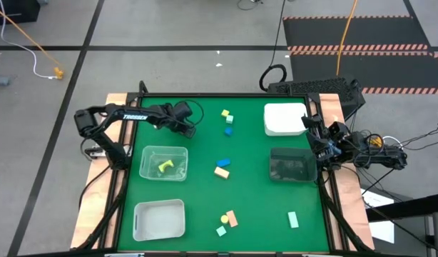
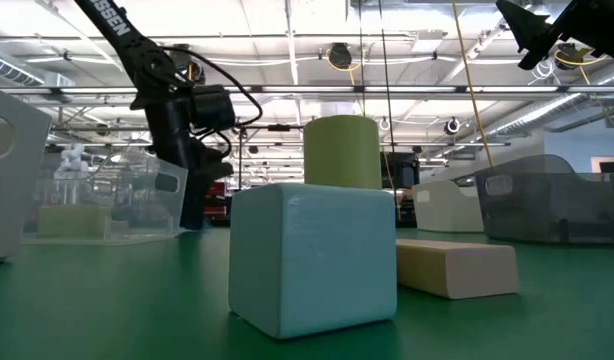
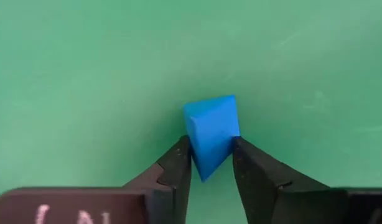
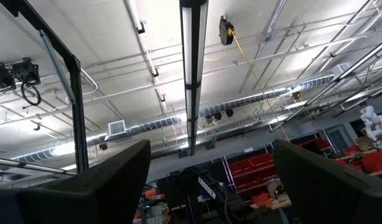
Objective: Sort & place blocks by color
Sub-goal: Put the blue block into the white bin
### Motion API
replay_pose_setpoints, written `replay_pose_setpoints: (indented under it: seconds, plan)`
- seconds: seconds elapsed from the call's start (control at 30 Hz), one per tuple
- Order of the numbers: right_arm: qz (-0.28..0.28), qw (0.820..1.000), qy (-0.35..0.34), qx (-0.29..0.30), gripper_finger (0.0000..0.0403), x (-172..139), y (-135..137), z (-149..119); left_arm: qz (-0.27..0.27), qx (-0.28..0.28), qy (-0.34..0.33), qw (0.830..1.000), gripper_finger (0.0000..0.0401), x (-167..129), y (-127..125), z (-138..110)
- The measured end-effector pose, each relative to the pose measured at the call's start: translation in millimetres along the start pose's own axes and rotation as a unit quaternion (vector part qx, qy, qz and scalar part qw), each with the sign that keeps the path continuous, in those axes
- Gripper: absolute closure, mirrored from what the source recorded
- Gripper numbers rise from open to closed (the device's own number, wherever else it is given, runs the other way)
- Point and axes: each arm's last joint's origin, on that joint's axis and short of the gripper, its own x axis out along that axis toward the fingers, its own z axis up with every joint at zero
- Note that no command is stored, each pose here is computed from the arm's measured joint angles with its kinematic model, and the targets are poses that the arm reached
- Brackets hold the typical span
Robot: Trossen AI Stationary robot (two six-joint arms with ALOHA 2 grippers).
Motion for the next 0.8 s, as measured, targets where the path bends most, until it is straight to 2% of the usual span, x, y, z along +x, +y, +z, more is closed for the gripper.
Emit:
replay_pose_setpoints:
  seconds: [0.23,0.47,0.67,0.8]
  plan:
    - [0.000,1.000,0.000,0.000,0.0071,0,0,0,-0.040,-0.010,-0.003,0.999,0.0362,-5,-6,0]
    - [0.000,1.000,0.000,0.000,0.0071,0,0,0,-0.084,0.011,-0.029,0.996,0.0383,-29,-17,-3]
    - [0.000,1.000,0.000,0.000,0.0071,0,0,0,-0.125,0.024,-0.071,0.989,0.0384,-58,-29,-6]
    - [0.000,1.000,0.000,0.000,0.0071,0,0,0,-0.181,0.035,-0.096,0.978,0.0387,-79,-37,-10]
